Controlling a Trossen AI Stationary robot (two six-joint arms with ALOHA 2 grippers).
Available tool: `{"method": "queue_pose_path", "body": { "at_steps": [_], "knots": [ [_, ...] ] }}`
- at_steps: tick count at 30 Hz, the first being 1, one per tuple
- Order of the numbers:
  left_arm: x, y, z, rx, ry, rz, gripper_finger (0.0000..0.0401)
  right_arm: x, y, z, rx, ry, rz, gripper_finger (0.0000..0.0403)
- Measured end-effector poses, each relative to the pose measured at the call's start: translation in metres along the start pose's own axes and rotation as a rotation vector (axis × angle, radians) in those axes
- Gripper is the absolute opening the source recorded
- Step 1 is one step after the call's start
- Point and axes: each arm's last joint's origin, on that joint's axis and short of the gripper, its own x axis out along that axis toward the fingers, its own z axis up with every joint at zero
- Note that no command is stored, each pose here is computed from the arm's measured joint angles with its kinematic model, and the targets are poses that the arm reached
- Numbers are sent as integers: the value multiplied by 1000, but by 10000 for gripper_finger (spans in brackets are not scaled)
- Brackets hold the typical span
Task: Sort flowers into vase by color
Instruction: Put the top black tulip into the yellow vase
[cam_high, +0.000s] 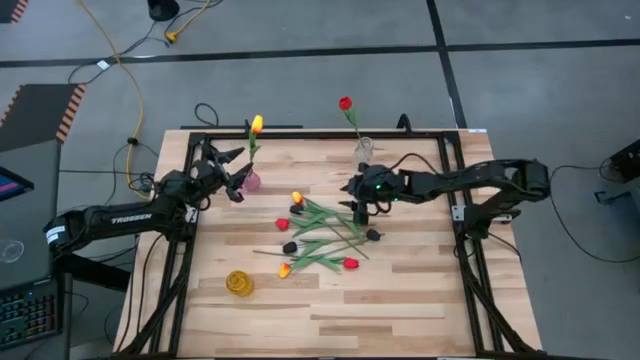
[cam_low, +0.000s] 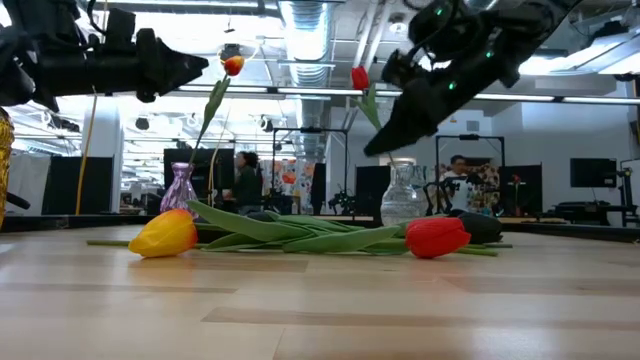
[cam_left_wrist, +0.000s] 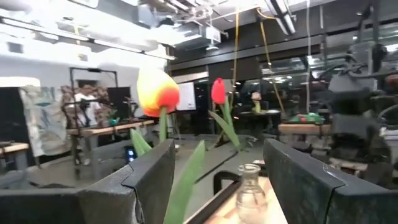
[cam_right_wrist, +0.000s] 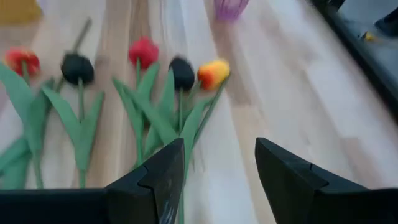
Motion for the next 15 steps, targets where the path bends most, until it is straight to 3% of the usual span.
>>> {"method": "queue_pose_path", "body": {
  "at_steps": [9, 15],
  "knots": [
    [-1, -1, -8, -9, 95, -11, 233, 33, 4, -28, -4, 142, 16, 224],
    [-2, -1, -13, -22, 138, -14, 233, 52, 5, -40, -3, 149, 16, 223]
  ]
}}
